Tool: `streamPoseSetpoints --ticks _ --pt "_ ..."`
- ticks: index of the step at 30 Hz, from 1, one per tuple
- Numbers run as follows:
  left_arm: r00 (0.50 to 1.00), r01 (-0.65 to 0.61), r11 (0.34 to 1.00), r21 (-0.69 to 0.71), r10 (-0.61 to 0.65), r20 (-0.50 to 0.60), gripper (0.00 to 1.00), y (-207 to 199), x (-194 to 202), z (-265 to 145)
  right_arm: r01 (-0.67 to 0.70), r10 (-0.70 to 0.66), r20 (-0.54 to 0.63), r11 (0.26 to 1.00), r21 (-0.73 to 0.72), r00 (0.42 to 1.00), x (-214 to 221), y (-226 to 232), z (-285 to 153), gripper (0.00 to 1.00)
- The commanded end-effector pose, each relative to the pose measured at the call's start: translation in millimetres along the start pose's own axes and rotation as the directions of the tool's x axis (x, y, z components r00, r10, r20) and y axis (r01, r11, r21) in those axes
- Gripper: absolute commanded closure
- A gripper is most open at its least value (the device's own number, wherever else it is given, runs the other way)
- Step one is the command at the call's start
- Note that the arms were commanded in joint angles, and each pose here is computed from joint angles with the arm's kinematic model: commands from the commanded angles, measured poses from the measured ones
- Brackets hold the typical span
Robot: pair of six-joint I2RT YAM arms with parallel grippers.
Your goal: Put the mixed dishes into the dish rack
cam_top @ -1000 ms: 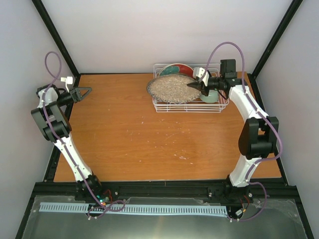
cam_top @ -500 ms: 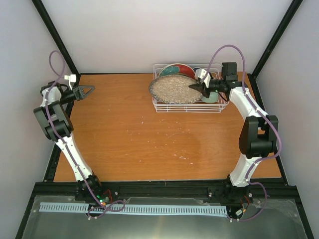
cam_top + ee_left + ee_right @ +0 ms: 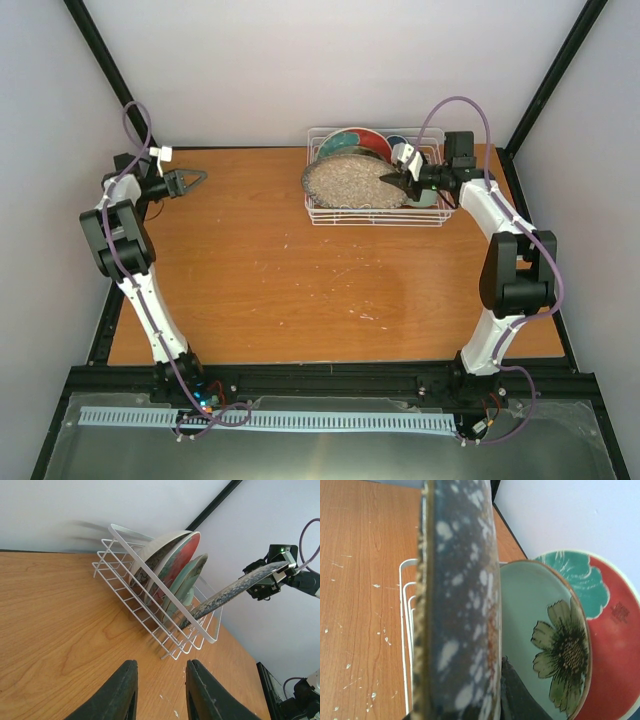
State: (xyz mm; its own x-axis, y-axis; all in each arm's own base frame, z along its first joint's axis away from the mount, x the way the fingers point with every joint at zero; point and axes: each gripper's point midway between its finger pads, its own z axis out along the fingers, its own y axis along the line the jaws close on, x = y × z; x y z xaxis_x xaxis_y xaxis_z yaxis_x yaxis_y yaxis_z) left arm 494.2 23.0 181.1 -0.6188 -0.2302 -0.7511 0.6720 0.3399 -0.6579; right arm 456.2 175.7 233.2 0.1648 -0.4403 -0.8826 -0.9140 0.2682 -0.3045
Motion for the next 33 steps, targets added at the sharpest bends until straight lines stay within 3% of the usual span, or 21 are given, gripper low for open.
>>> streamPoseSetpoints --ticks 1,10,18,33 --pt "0.999 -0.054 0.999 0.001 0.054 0.008 0.72 -14.1 -17.4 -1.5 0.073 -0.069 0.111 0.997 -0.032 0.991 -23.2 8.2 7.0 0.97" --pt "0.998 -0.057 0.998 -0.029 0.056 -0.006 0.72 -11.7 -19.3 -1.7 0.050 -0.046 0.103 0.998 -0.029 0.994 -10.5 5.2 8.4 0.96" --pt "0.998 -0.059 0.998 -0.025 0.059 -0.004 0.71 -10.6 -22.8 -0.6 0.017 -0.016 0.110 1.000 -0.010 0.994 -9.3 -2.5 6.1 0.61" --pt "0.998 -0.064 0.998 -0.021 0.064 -0.003 0.71 -11.1 -27.6 0.7 0.001 -0.007 0.149 0.999 0.039 0.989 -30.9 -19.8 -7.5 0.51"
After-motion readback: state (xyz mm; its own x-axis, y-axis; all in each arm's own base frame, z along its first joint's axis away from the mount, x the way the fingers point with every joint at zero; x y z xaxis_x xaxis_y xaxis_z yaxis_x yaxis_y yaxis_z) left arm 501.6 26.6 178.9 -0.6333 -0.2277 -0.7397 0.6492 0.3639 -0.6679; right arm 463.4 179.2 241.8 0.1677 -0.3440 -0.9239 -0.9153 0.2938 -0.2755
